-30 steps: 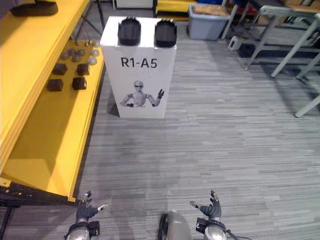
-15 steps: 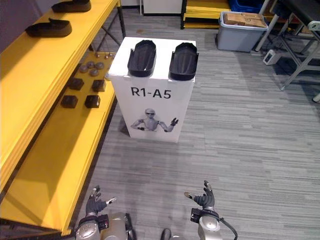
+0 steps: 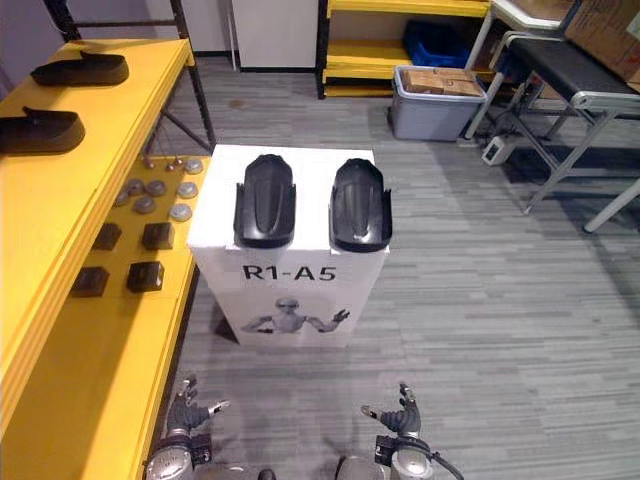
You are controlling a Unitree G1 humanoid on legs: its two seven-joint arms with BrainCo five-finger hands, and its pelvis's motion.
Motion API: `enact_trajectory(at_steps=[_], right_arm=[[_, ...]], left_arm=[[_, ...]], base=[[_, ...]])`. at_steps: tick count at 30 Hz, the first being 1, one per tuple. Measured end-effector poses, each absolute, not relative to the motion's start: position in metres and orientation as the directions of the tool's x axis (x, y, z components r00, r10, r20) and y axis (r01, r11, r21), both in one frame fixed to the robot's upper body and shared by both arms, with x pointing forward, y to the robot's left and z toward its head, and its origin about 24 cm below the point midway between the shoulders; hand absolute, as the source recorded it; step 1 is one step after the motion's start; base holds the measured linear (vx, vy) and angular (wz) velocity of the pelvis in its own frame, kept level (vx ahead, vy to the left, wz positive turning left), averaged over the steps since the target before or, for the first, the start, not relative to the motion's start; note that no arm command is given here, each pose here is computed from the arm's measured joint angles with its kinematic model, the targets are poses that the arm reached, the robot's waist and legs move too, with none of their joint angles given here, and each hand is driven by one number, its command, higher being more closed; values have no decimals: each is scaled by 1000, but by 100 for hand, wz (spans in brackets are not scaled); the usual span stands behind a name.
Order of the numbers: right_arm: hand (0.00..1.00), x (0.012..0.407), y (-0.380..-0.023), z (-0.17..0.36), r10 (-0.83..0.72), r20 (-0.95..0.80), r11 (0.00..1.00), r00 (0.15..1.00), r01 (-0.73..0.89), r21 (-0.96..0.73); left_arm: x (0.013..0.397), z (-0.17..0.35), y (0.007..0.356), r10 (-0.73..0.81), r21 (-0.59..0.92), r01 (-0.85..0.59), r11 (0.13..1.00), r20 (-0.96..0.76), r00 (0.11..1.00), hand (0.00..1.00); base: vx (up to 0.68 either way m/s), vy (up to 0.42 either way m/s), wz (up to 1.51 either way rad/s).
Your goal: Walk over and take plastic housings, then place them on the shelf
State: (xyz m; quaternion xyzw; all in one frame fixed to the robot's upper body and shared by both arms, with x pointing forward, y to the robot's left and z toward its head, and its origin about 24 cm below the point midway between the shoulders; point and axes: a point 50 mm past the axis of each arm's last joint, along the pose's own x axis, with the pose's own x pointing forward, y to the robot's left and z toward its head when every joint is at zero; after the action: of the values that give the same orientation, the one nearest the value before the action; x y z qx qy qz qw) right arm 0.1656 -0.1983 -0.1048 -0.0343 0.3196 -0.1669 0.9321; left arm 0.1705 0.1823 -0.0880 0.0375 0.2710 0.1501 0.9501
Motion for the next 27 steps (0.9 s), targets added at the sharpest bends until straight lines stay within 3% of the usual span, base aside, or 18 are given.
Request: enact_trajectory(at_steps=[4, 10, 22, 27], right_arm=[[0, 150, -210, -117, -356, -642, 934, 680, 289, -212], [0, 152, -210, -110, -372, -612, 925, 698, 330, -186], [0, 142, -214, -111, -426, -620, 885, 659, 445, -136], [0, 149, -243, -83, -551, -498, 810, 670, 574, -124]], left_arm=[[166, -97, 181, 313, 160, -270, 950, -541, 780, 0], [171, -93, 171, 313, 99, -309, 946, -532, 787, 0], [167, -93, 180, 334, 117, -323, 939, -534, 777, 0], [164, -94, 187, 345, 140, -321, 937, -537, 770, 0]], base=[[509, -196, 45], [353, -158, 15], [149, 107, -20], [54, -29, -10]])
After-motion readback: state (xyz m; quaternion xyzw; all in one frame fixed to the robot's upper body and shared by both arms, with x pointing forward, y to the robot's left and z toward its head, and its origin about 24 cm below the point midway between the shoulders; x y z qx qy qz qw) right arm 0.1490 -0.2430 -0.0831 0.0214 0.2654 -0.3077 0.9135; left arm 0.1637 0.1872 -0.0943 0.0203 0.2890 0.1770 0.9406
